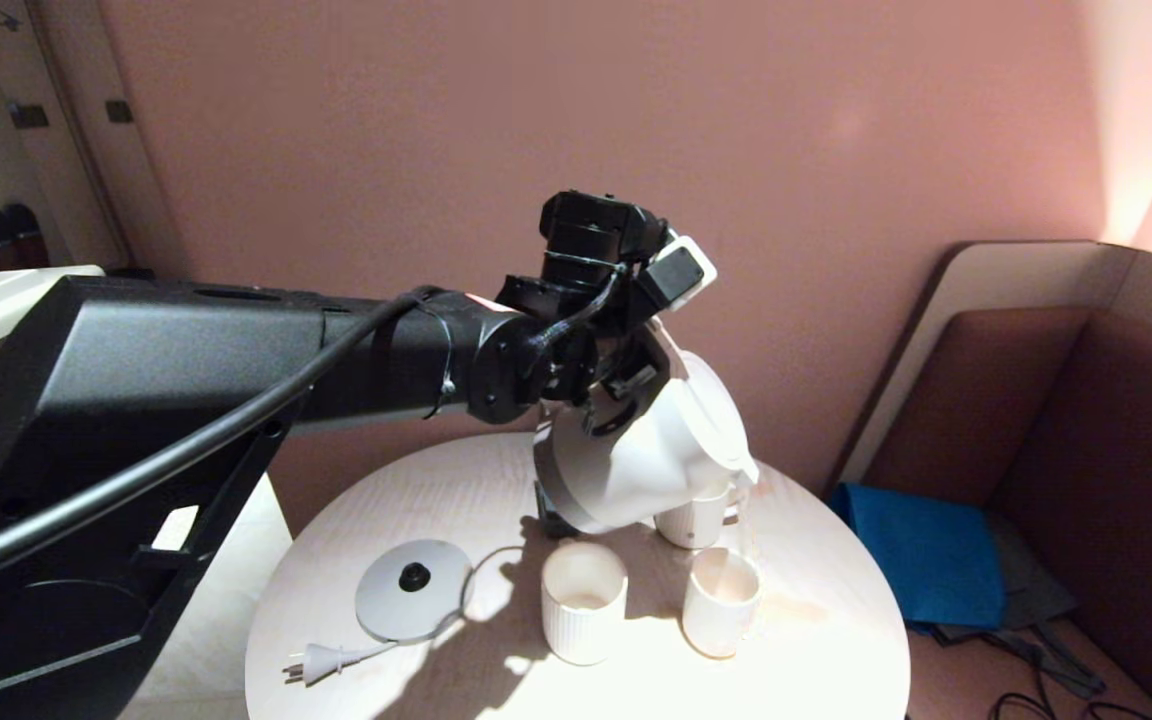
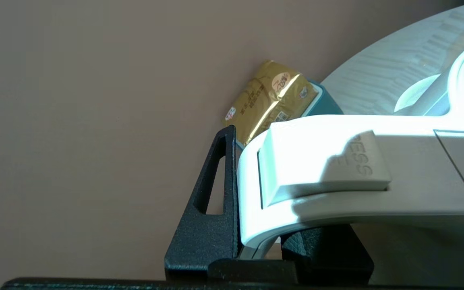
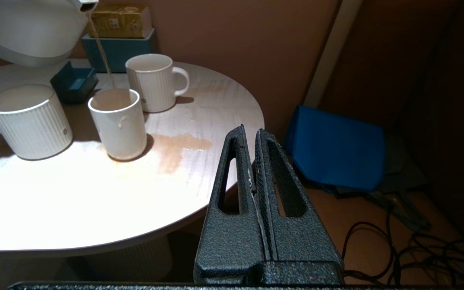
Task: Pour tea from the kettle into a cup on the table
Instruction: Pour water into another cup
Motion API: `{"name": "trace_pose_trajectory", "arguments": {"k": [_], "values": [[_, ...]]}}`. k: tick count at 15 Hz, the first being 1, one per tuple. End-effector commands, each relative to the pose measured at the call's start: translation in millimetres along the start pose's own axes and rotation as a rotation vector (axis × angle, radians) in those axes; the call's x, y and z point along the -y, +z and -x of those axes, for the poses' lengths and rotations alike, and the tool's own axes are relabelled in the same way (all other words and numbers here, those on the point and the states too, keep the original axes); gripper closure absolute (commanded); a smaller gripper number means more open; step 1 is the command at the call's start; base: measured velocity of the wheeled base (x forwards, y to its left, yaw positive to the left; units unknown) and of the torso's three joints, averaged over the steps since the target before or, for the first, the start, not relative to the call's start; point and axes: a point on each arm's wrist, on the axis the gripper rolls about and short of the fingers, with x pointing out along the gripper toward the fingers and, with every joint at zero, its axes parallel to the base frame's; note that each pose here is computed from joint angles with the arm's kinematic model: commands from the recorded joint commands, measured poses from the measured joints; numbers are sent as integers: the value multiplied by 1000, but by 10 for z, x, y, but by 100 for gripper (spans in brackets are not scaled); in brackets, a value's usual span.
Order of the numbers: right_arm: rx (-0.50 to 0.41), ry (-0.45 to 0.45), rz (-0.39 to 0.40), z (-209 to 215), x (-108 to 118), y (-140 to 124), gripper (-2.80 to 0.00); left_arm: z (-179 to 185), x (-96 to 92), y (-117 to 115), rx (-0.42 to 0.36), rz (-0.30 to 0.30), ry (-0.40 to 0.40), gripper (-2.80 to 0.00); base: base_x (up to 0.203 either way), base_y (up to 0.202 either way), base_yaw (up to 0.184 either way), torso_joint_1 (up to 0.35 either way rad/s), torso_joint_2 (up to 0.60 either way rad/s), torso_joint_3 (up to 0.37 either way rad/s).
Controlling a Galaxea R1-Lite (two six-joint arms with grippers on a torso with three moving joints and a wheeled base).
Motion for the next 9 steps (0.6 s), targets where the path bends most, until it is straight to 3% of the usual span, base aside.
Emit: {"name": "trace_pose_trajectory", "arguments": {"k": [1,9], "values": [[-2,0,0,-1,0,0,0,-1,3,-1,-2,-5,2,0,0,0,0,0,0,0],[-2,0,0,-1,0,0,0,1,-8,-13,-6,-5,2,0,0,0,0,0,0,0]]}}
